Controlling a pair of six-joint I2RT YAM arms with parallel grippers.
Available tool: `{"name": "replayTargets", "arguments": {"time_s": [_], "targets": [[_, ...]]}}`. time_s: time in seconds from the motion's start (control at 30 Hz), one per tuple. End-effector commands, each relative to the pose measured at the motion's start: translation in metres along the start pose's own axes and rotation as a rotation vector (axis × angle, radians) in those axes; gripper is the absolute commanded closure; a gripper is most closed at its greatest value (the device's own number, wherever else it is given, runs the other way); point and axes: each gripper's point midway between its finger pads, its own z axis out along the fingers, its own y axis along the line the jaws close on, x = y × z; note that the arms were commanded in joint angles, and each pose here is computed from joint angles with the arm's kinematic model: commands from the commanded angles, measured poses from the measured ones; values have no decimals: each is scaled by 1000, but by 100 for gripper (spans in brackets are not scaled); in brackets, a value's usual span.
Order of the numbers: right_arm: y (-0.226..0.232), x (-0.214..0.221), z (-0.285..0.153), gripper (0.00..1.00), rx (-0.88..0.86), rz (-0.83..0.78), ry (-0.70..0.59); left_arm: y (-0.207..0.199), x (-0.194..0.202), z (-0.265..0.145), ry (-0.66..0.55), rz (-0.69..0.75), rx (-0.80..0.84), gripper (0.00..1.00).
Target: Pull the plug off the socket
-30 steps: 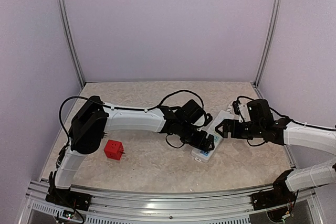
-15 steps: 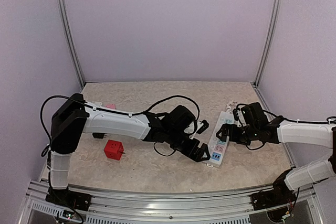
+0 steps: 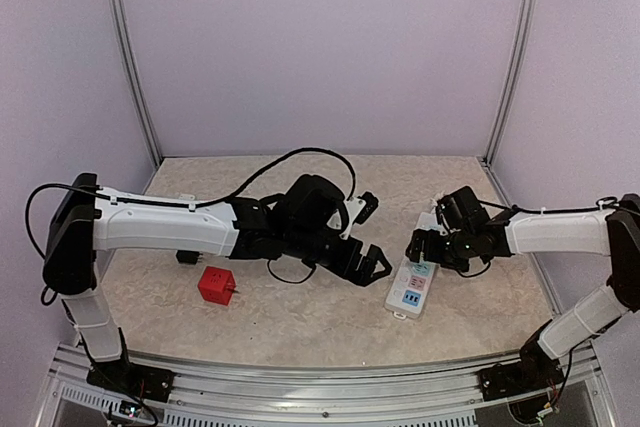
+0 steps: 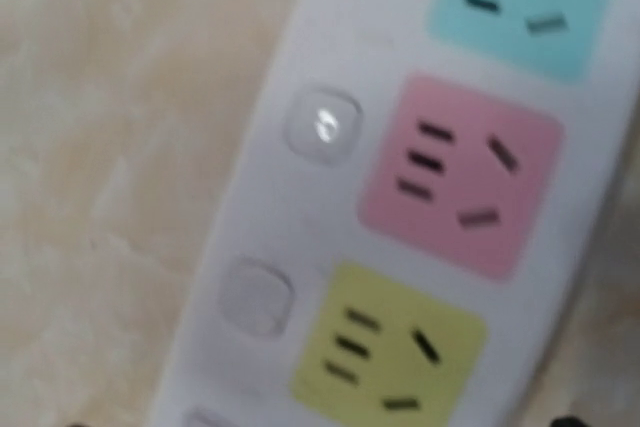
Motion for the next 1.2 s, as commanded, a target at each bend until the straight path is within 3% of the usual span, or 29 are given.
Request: {"name": "replayTargets", "arguments": {"time_s": [0.0, 0.4, 0.7, 0.9, 1.17], "targets": [[-2, 3, 12, 0, 70, 11, 28, 7, -4, -10, -22, 4, -42, 1], [-14, 4, 36, 1, 192, -16, 55, 2, -10, -16, -10, 64, -112, 1], [-3, 8, 57, 11, 120, -315, 130, 8, -7, -16, 1, 67, -132, 1], [1, -22, 65, 16, 7, -357, 121, 11, -5, -17, 4, 60, -136, 1], [-31, -56, 87, 27, -14, -317, 146, 29, 3, -22, 5, -1, -112, 1]]}}
